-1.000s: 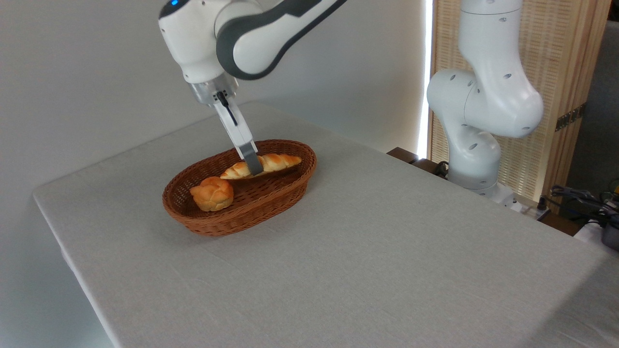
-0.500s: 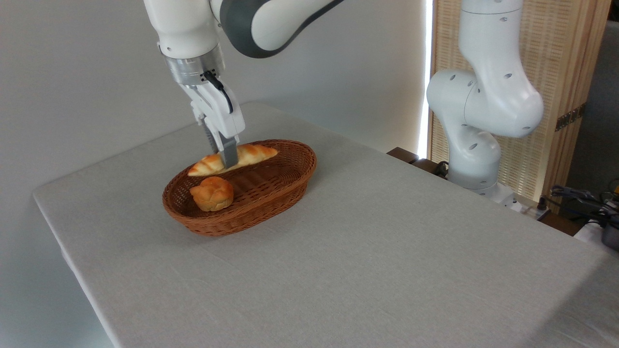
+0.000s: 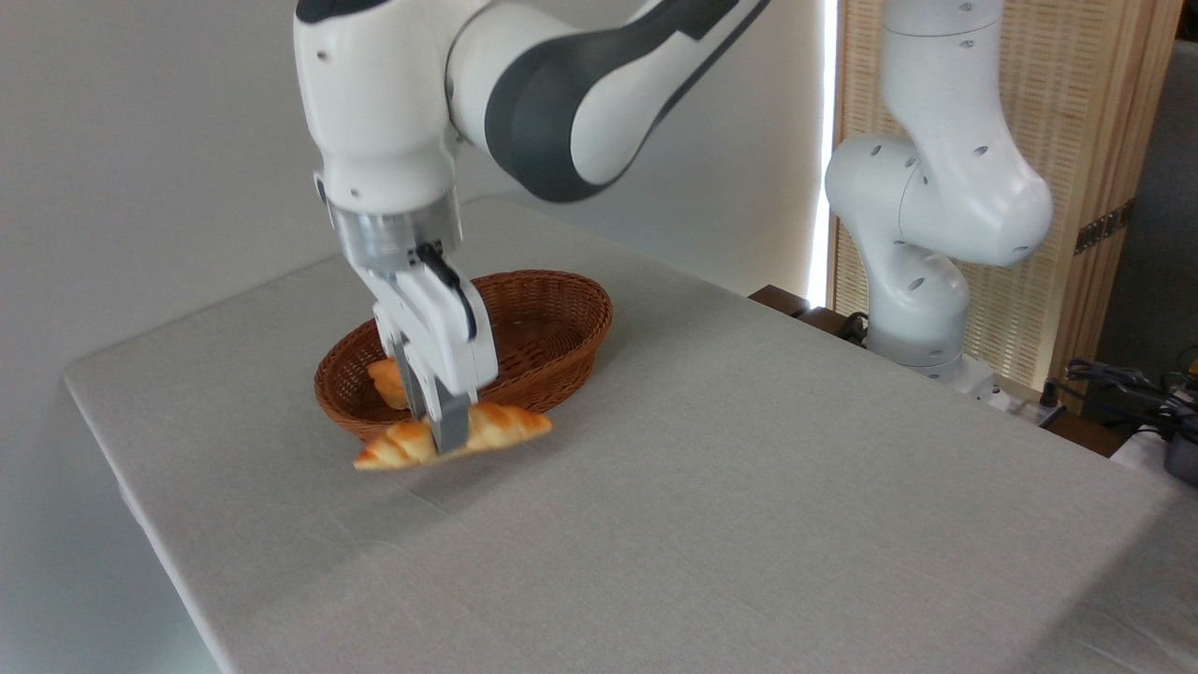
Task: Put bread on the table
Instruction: 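Carry the braided bread over the basket rim and lower it onto the table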
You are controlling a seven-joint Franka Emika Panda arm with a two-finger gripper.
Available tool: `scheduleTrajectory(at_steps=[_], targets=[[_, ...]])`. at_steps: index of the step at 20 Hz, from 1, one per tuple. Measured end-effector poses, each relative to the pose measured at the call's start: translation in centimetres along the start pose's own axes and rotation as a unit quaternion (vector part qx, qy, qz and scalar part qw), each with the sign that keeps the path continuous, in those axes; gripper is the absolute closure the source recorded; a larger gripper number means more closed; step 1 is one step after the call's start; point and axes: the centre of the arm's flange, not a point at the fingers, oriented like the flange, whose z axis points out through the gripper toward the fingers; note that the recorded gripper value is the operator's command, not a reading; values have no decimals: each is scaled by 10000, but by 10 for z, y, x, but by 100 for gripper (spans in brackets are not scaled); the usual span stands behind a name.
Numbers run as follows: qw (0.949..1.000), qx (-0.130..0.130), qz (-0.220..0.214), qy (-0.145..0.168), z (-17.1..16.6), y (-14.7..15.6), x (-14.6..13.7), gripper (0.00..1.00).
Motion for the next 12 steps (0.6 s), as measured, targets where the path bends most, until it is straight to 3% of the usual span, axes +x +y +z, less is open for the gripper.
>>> scheduleTrajectory(at_steps=[3,7,9,12], targets=[[9998,-104,12,-141,21,-12,-5,62],[9993,-253,-6,-265,44,-17,-5,16],[9992,-268,0,-310,49,-19,-5,2],[9986,-168,78,-493,53,-22,-7,0]])
